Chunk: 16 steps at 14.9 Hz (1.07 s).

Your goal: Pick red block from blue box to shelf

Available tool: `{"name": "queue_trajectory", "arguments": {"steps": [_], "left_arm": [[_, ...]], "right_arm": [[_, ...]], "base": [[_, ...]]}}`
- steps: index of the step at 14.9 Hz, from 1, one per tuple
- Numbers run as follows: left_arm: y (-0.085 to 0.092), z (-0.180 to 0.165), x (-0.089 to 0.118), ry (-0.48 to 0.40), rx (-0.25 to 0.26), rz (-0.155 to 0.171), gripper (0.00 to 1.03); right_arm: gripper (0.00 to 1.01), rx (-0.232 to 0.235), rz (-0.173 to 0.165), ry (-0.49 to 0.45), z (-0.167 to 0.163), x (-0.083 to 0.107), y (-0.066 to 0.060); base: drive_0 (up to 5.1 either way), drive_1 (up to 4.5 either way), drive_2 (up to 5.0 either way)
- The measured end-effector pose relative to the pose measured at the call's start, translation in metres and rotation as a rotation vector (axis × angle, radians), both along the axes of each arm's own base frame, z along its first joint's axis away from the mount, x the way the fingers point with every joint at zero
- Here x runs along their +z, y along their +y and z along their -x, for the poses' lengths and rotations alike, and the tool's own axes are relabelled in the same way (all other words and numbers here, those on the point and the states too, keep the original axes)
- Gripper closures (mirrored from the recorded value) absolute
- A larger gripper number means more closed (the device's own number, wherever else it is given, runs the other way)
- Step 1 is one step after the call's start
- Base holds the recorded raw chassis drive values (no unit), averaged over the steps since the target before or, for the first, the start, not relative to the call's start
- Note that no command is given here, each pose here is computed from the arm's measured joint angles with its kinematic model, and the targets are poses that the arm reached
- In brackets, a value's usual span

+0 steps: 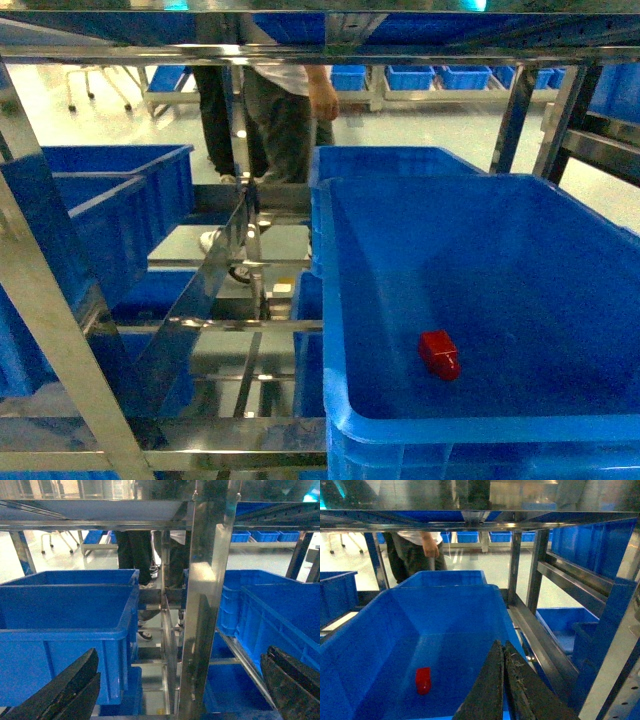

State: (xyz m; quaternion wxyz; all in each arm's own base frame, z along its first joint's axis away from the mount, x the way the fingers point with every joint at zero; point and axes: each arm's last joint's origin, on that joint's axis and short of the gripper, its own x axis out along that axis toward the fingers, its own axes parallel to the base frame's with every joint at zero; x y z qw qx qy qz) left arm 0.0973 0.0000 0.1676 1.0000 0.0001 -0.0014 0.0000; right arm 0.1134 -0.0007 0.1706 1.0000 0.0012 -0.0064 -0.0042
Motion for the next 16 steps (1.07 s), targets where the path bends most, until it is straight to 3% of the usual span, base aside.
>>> {"name": "queue_trajectory", "arguments": {"steps": [4, 7, 8, 14, 16], "left_arm": [[0.000, 0.000, 0.000, 0.000, 0.000, 0.000, 0.05], [0.000, 0.000, 0.000, 0.000, 0.000, 0.000, 0.05], [0.000, 0.000, 0.000, 0.000, 0.000, 0.000, 0.05], [0.000, 0.000, 0.000, 0.000, 0.000, 0.000, 0.05], [0.000, 0.000, 0.000, 0.000, 0.000, 0.000, 0.05]], "right_arm": [[0.99, 0.000, 0.000, -0.002, 0.005, 0.000, 0.000], [0.99, 0.004, 0.000, 0.053, 0.011, -0.006, 0.000], [0.99, 0.003, 0.000, -0.002, 0.016, -0.003, 0.000], [0.99, 0.003, 0.000, 0.010, 0.016, -0.004, 0.000], [0.75, 0.003, 0.000, 0.010, 0.016, -0.004, 0.000]], "base": [[0.0, 0.00, 0.0], [0.0, 0.00, 0.0], [0.0, 0.00, 0.0], [0.0, 0.00, 0.0], [0.0, 0.00, 0.0]]}}
